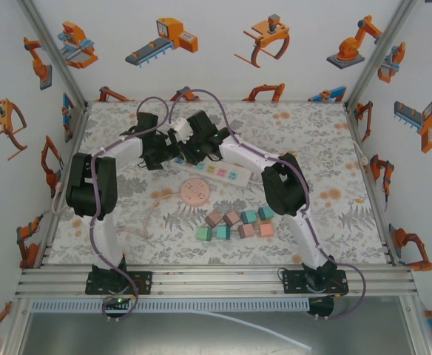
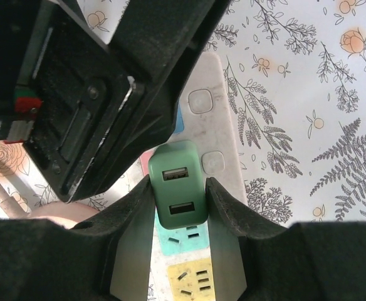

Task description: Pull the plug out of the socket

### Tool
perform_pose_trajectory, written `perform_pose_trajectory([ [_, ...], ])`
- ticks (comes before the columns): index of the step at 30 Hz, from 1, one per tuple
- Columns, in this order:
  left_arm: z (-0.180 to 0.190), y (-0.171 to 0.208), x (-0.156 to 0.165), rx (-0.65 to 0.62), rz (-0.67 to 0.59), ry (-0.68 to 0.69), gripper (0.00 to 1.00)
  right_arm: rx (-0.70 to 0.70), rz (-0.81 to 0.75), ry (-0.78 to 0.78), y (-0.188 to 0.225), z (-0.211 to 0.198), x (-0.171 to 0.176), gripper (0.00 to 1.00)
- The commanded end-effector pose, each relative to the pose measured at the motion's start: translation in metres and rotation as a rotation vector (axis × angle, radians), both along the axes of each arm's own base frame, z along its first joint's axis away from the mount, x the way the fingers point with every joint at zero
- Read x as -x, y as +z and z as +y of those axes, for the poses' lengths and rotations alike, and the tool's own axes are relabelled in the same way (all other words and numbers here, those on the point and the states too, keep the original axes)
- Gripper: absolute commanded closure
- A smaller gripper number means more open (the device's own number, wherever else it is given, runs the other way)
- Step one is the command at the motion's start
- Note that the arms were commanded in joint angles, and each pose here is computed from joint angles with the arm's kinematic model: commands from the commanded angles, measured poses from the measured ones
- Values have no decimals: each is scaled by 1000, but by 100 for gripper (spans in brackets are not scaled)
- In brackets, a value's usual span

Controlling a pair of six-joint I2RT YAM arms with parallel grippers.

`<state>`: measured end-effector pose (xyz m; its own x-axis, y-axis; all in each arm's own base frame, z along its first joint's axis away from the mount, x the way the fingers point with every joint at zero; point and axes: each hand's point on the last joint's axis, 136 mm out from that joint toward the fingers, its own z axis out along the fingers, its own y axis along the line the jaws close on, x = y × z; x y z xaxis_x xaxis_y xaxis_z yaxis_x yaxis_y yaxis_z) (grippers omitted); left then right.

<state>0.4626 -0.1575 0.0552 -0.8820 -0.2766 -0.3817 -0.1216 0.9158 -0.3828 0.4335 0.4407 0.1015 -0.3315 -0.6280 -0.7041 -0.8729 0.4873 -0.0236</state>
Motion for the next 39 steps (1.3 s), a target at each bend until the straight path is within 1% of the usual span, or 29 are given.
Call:
perform_pose_trajectory([
  [1,5,-33,20,-45,137,-25,18,-39,4,31,7,7,6,70],
  [9,7,-42,25,-53,180,-14,34,-83,-76,45,37,11,1,74],
  [15,7,-44,27,-50,195,-1,37,-173,-116,79,67,18,6,76],
  [17,8,-43,26,-54,191,5,40,-195,-123,77,74,19,6,77],
  [23,12,-42,26,-69,187,20,41,-218,-151,78,86,20,6,81],
  [28,14,-44,26,-78,195,31,39,-227,-175,96,92,20,8,85],
  [39,19,-42,25,-80,193,46,38,-240,-233,90,113,14,8,86],
])
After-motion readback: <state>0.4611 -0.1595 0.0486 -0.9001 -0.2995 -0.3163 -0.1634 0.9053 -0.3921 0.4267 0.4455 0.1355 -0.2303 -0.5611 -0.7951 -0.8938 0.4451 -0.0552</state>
